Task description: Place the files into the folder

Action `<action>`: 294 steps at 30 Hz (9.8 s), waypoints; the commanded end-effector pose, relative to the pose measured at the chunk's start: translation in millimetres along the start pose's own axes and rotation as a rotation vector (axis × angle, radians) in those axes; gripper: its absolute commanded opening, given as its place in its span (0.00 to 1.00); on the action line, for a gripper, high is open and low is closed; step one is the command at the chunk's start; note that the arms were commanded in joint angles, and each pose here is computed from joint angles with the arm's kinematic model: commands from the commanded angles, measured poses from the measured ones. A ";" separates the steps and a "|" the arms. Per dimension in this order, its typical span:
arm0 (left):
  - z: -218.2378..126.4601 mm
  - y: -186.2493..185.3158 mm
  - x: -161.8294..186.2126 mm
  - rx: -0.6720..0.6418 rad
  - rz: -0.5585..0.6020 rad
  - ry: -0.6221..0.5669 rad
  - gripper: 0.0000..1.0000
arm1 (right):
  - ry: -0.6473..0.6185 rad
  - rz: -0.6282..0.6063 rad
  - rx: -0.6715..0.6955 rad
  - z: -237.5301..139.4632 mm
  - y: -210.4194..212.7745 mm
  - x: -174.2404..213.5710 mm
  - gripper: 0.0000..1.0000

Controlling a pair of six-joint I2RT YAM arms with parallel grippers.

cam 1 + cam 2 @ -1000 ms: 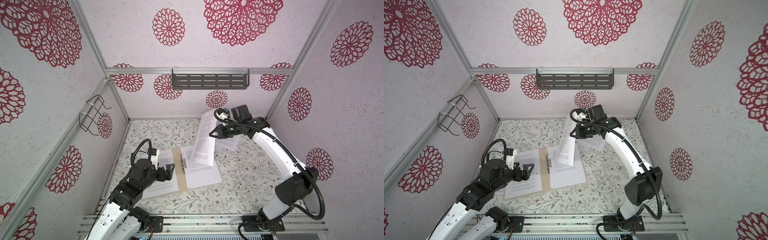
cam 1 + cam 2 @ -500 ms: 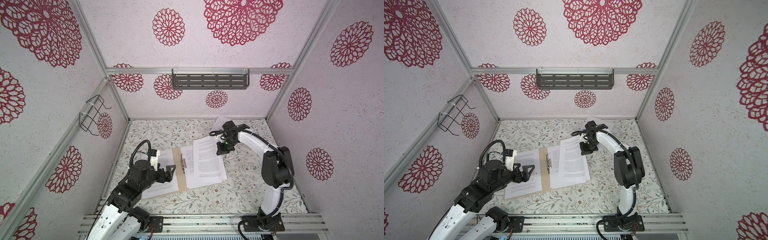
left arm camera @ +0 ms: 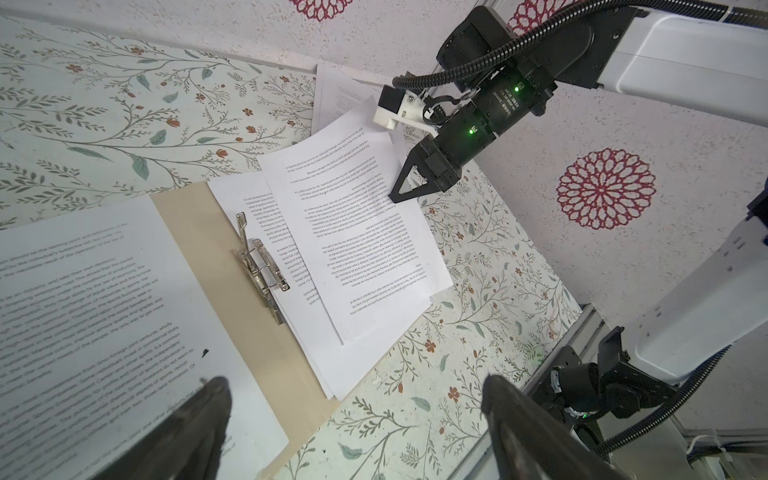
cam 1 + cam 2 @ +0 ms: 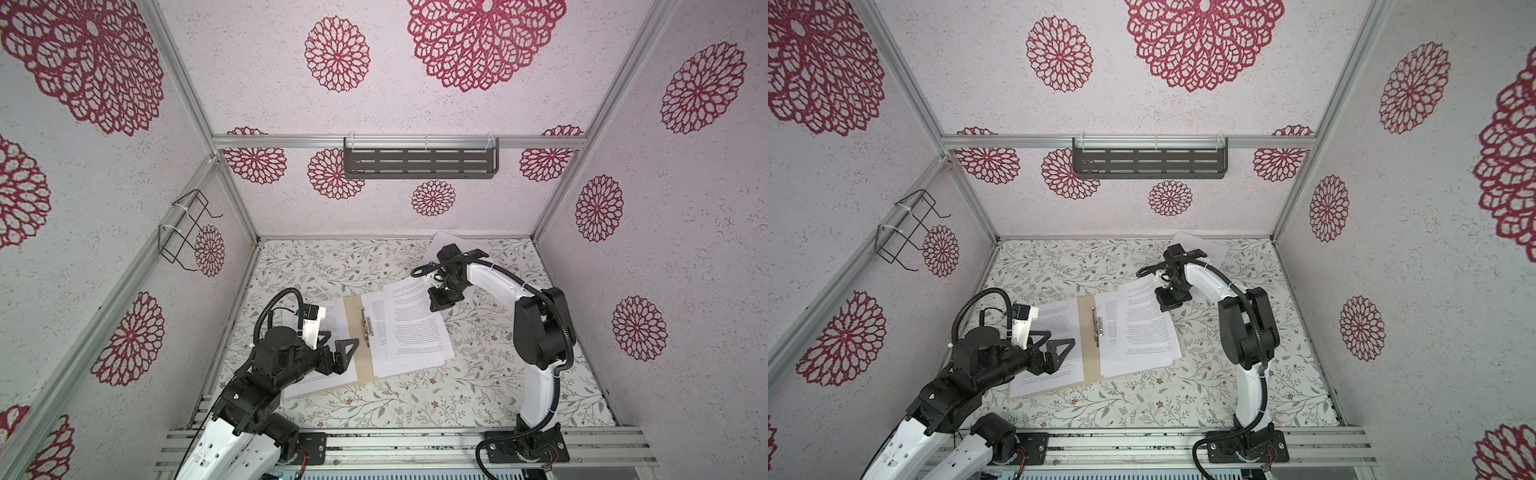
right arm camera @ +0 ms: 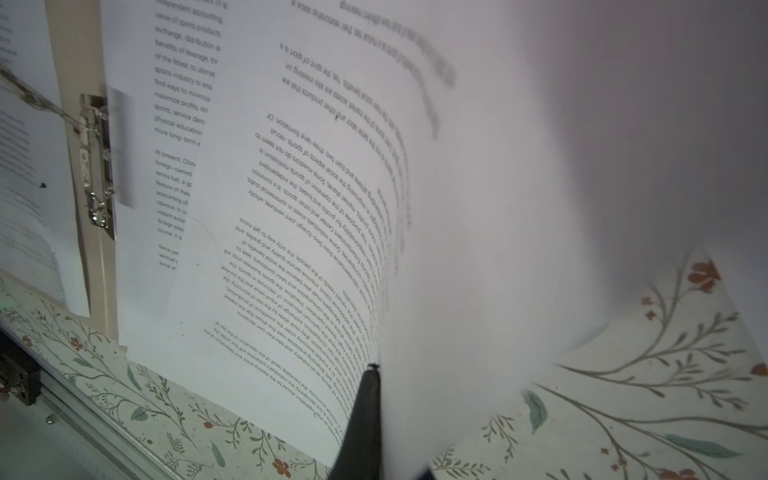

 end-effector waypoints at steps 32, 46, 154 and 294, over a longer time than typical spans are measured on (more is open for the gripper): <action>6.9 0.7 -1.3 -0.005 0.027 0.009 0.97 | 0.027 -0.136 -0.107 31.5 37.3 -11.0 0.00; 7.3 1.3 -1.0 -0.008 0.026 0.010 0.97 | 0.031 -0.143 -0.115 35.0 39.9 -12.4 0.00; 49.5 -2.7 -30.5 -0.183 -0.222 0.161 0.97 | -0.479 0.553 0.338 -16.8 -161.2 -97.9 0.99; 369.0 -106.4 150.9 0.099 0.042 0.899 0.97 | -0.430 1.069 0.343 -41.8 -141.8 233.1 0.77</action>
Point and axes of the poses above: each gripper's point midway between its finger pads, its own z axis out along the fingers, its own y axis along the line the jaws close on, x = y × z, the point moved 6 cm from there along -z, back along the fingers, and after that the axes turned 14 degrees about -z, right-handed, at the moved point
